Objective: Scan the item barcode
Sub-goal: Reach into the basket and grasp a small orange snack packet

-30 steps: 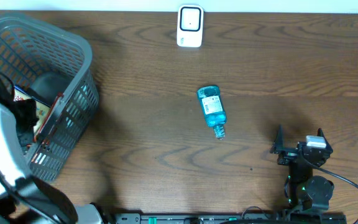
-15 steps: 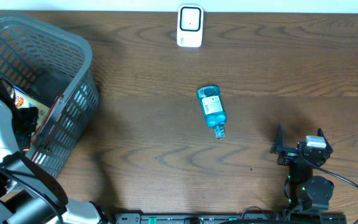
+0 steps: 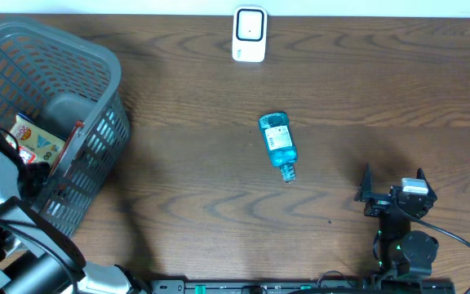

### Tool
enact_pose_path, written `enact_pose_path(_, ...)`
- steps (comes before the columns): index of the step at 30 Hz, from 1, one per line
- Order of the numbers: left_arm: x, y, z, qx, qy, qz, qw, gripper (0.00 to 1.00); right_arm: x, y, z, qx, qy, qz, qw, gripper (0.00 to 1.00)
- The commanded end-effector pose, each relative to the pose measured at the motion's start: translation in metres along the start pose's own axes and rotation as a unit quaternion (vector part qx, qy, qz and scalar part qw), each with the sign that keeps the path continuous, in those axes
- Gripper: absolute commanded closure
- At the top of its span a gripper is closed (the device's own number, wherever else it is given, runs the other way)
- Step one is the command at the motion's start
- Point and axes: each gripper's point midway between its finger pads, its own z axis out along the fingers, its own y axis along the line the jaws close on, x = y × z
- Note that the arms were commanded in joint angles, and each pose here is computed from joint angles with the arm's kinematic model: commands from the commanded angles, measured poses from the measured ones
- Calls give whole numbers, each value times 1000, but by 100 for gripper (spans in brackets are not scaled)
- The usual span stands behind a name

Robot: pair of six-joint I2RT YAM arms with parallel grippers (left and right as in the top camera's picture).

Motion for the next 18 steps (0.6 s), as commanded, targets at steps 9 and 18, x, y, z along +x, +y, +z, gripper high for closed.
enact_pose_path(9,25,20,43,-16,10,16,1000,30,1,2,0,-5,1,-6,1000,1)
enact_pose_path(18,19,17,25,-2,1,11,1000,67,1,2,0,-5,1,-6,1000,1)
